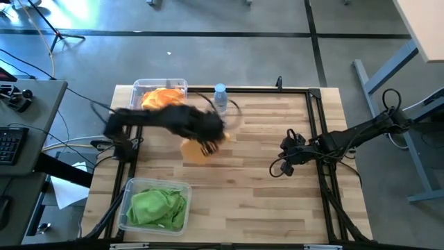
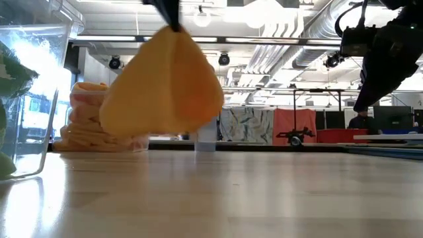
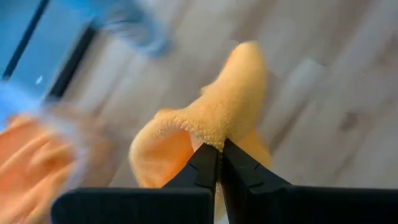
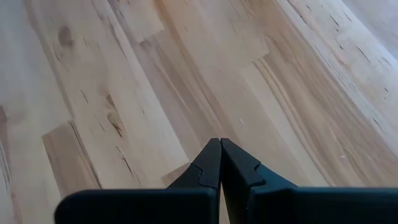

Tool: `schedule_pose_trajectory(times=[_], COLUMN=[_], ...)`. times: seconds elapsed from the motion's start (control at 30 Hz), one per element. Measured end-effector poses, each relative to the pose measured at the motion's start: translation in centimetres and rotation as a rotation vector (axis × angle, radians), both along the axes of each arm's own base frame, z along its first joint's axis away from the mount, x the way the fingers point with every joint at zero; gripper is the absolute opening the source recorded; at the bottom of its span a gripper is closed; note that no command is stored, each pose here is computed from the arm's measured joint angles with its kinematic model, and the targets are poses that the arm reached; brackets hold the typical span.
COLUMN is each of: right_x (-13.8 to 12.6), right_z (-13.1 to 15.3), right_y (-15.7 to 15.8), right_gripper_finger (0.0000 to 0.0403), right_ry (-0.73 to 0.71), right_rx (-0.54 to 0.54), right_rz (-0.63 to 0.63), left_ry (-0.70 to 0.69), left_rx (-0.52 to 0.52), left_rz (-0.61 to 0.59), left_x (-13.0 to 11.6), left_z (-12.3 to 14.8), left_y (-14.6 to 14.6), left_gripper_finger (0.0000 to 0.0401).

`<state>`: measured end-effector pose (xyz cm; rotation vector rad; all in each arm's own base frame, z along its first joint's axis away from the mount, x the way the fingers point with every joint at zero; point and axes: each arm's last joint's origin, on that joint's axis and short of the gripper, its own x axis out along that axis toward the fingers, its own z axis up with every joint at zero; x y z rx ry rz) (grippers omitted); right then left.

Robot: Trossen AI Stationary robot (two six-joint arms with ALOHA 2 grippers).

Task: Sort microfiber towel by color & place in baskets
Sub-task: Put the yellow microfiber towel into the top transparent bin

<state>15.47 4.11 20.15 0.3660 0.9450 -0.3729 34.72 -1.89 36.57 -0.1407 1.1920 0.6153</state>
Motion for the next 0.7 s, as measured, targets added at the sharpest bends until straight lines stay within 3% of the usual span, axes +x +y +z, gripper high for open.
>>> schedule_pose_trajectory(times=[0.23, 0.43, 0.57, 0.7], right_x=[-0.1, 0.0, 0.0, 0.0], right_z=[0.0, 0.0, 0.0, 0.0], right_y=[0.0, -0.1, -0.1, -0.1], right_gripper_finger=[0.0000, 0.0000, 0.0000, 0.0000], right_ry=[0.008, -0.001, -0.008, -0.011], right_rx=[-0.003, -0.009, -0.005, -0.005], right_rz=[-0.001, -0.015, -0.040, -0.049], left_ry=[-0.169, -0.355, -0.425, -0.463], left_rx=[0.013, 0.123, 0.208, 0.279], left_rz=[0.299, 0.591, 0.721, 0.784], left_x=[-8.6, -15.5, -18.7, -20.2], left_z=[3.4, 5.6, 6.7, 7.6], left_y=[4.6, 7.3, 8.8, 10.9], left_gripper_finger=[0.0000, 0.0000, 0.0000, 0.0000])
